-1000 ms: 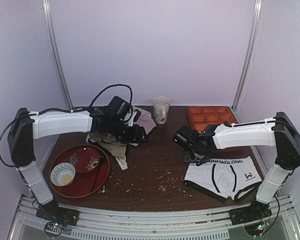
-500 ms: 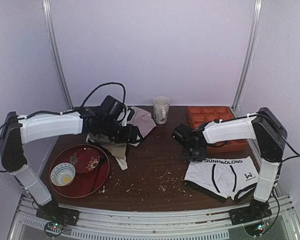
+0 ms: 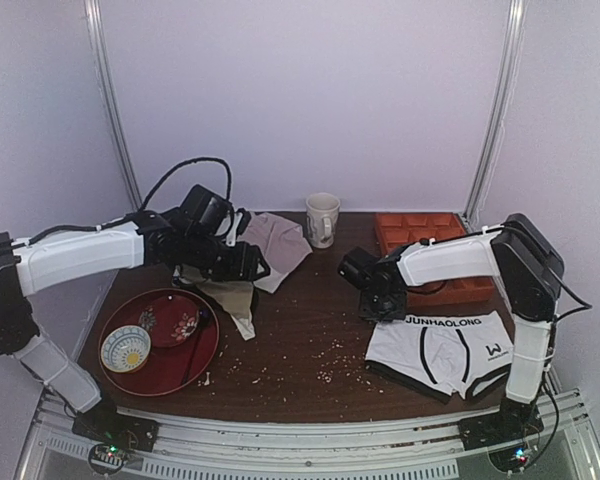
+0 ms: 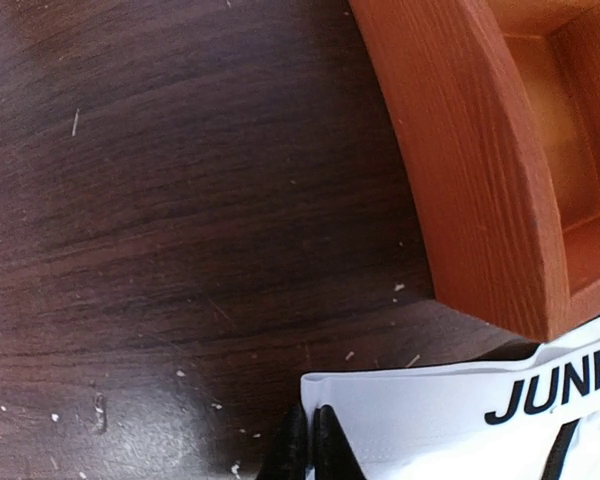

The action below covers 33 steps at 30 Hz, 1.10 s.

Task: Roll the underwear
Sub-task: Move the underwear to the center of the board.

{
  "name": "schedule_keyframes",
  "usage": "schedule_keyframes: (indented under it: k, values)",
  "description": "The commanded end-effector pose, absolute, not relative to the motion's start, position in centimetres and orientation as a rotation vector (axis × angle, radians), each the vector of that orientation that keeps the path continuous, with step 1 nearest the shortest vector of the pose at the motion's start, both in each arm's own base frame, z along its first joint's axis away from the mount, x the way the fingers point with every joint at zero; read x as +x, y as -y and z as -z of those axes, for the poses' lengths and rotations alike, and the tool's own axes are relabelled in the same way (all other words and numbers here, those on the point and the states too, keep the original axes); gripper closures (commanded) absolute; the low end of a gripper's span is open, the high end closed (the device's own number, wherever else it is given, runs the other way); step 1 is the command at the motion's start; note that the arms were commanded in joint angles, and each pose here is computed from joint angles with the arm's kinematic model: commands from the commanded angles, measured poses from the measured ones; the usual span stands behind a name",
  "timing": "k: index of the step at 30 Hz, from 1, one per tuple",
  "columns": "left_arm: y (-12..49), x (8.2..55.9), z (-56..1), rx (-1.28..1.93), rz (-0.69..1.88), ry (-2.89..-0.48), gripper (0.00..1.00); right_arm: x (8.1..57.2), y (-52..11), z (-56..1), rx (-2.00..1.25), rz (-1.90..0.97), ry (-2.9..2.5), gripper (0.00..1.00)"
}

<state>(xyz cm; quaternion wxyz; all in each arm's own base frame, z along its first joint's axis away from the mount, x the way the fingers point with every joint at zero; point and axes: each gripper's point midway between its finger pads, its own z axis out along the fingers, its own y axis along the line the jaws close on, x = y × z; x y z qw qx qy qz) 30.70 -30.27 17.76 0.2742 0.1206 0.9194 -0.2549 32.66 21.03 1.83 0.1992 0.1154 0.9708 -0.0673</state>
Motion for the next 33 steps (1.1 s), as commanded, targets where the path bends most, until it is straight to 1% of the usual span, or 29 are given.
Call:
schedule_keyframes:
  k: [1, 6, 18, 21, 25, 29, 30, 31, 32, 33]
  values:
    - [28.5, 30.7, -19.3, 0.275, 0.662, -2.434, 0.13, 32.2, -22.4, -0.9, 0.250, 0.193, -2.767, 1.00]
    - [26.3, 30.5, -20.1, 0.225, 0.628, -2.418, 0.13, 32.3, -26.6, -1.4, 0.130, 0.123, -2.785, 1.00]
    - [18.5, 29.1, -22.6, 0.039, 0.541, -2.374, 0.13, 31.6, -41.8, -1.8, -0.279, -0.129, -2.768, 1.00]
    - [17.4, 28.3, -23.1, 0.014, 0.540, -2.364, 0.13, 31.5, -45.0, -1.9, -0.389, -0.193, -2.743, 1.00]
    - [16.4, 27.3, -23.1, -0.009, 0.532, -2.367, 0.12, 31.5, -47.6, -2.3, -0.465, -0.296, -2.719, 1.00]
    - [16.0, 26.8, -23.1, -0.022, 0.530, -2.373, 0.12, 31.1, -48.1, -2.7, -0.516, -0.334, -2.706, 1.00]
    - [16.0, 26.7, -23.1, -0.022, 0.532, -2.372, 0.12, 31.2, -47.9, -3.1, -0.517, -0.332, -2.697, 0.98]
    - [15.9, 26.7, -23.1, -0.022, 0.533, -2.371, 0.12, 31.2, -47.7, -3.5, -0.514, -0.330, -2.686, 0.94]
    - [15.9, 26.7, -23.1, -0.026, 0.533, -2.372, 0.11, 31.2, -47.5, -4.0, -0.511, -0.334, -2.671, 0.87]
    - [16.0, 26.7, -23.1, -0.025, 0.537, -2.373, 0.11, 31.2, -47.3, -4.7, -0.507, -0.341, -2.655, 0.83]
